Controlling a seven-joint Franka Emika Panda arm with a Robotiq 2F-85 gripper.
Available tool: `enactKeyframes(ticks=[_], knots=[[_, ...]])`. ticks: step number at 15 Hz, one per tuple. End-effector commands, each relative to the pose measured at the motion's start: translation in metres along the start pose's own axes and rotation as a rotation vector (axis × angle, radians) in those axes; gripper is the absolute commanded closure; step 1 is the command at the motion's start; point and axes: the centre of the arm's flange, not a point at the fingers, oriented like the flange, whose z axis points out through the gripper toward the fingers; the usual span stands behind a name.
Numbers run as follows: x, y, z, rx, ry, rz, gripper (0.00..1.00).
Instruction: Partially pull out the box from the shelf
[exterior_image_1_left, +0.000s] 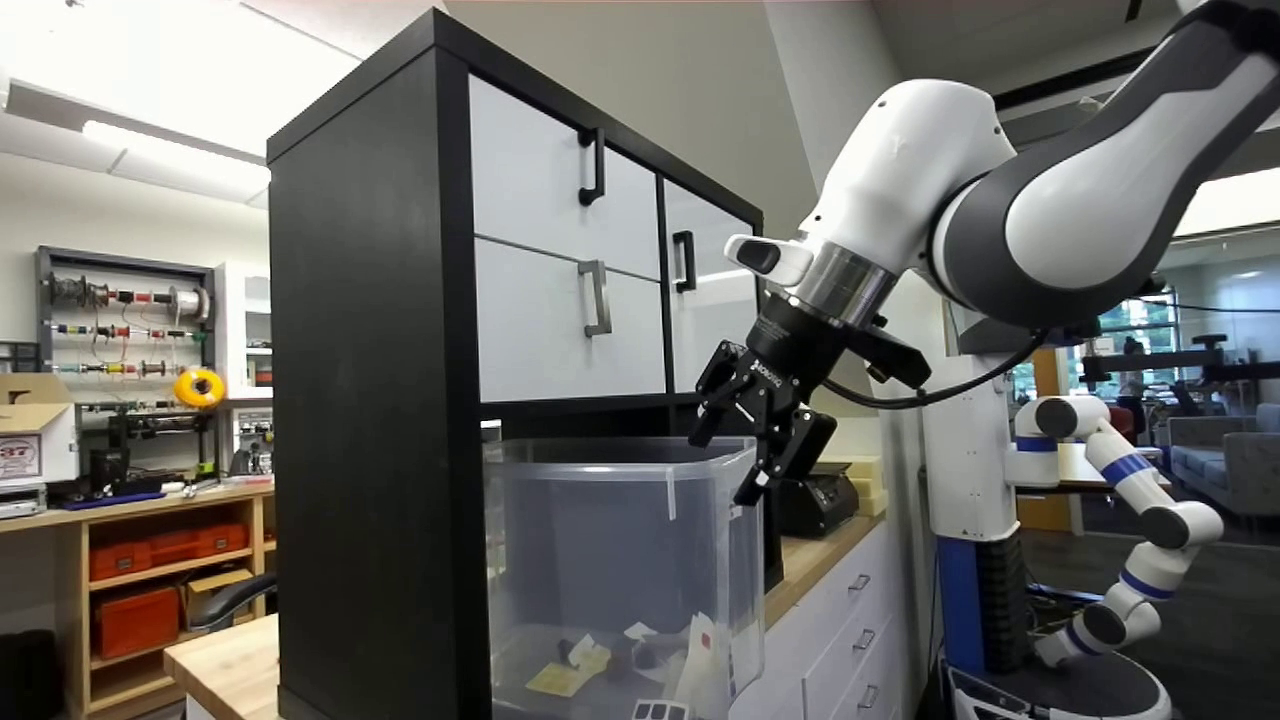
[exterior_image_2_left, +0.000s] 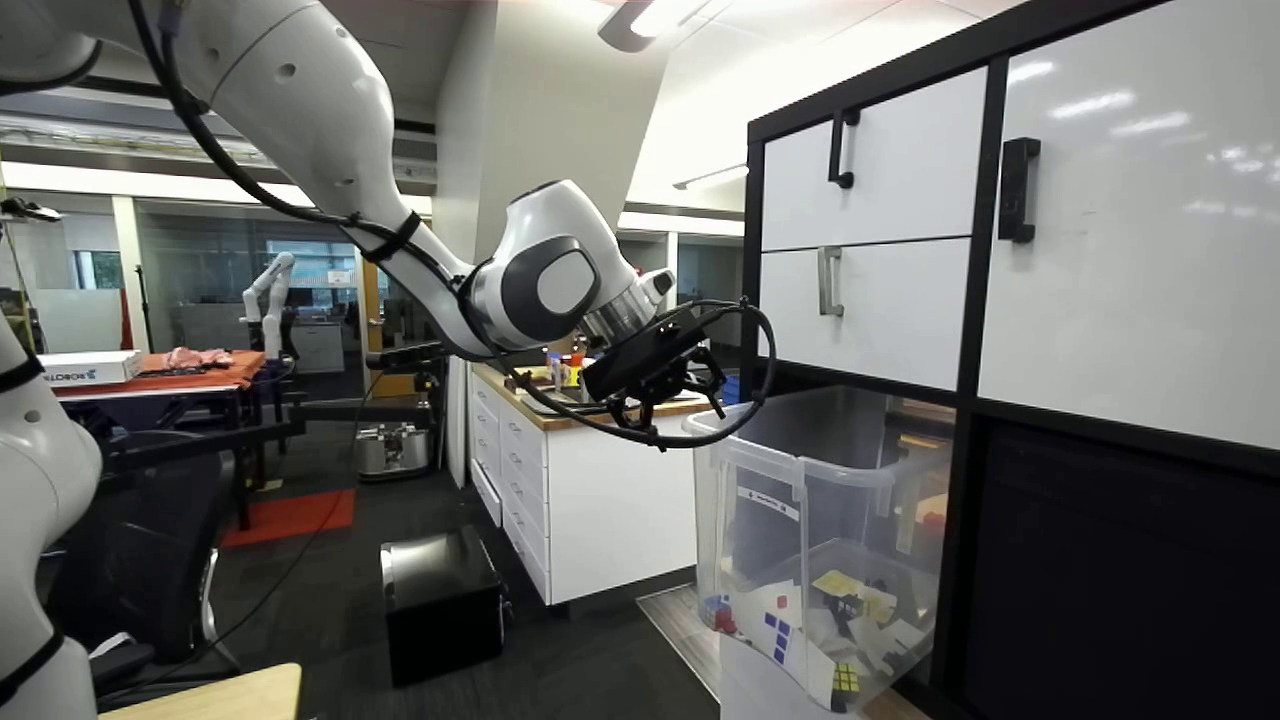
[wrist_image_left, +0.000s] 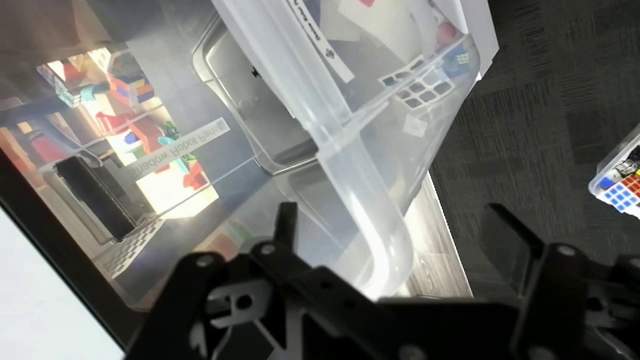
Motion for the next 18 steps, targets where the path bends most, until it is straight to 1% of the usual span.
enactKeyframes(ticks=[1, 4, 6, 9, 11, 14, 18], knots=[[-0.001, -0.002, -0.018, -0.010, -0.013, 0.017, 0.00], [0.001, 0.002, -0.021, -0.011, -0.029, 0.028, 0.00], [0.002, 0.007, -0.026, 0.003, -0.056, 0.049, 0.00], [0.006, 0.027, -0.040, 0.031, -0.119, 0.098, 0.00], [0.009, 0.044, -0.050, 0.052, -0.174, 0.147, 0.00], [0.009, 0.071, -0.062, 0.113, -0.255, 0.242, 0.00], [-0.002, 0.098, -0.069, 0.198, -0.368, 0.402, 0.00]])
